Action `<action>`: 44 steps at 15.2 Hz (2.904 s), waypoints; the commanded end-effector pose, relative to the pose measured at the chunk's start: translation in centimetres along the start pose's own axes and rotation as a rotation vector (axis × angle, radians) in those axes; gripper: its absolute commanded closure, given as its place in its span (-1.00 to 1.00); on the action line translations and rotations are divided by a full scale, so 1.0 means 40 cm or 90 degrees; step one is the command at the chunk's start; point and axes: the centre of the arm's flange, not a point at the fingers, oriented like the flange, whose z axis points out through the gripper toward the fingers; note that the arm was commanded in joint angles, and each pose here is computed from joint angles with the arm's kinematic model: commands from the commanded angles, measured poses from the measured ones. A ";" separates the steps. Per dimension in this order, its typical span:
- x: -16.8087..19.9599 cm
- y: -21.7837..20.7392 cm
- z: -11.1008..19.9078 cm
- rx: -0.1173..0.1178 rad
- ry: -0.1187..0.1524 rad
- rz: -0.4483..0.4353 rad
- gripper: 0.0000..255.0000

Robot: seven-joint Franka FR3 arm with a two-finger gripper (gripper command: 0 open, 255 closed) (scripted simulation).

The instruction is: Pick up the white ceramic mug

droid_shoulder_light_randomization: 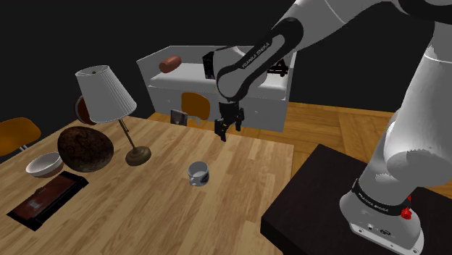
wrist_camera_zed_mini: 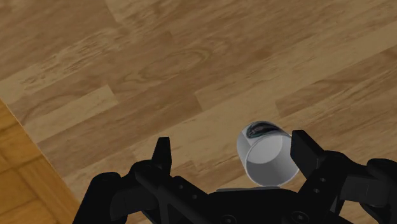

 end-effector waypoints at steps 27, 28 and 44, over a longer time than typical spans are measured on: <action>0.367 -0.141 0.559 -0.009 -0.001 0.003 -1.00; 0.368 -0.143 0.558 -0.009 -0.001 0.003 1.00; 0.362 -0.147 0.467 -0.009 -0.001 0.003 1.00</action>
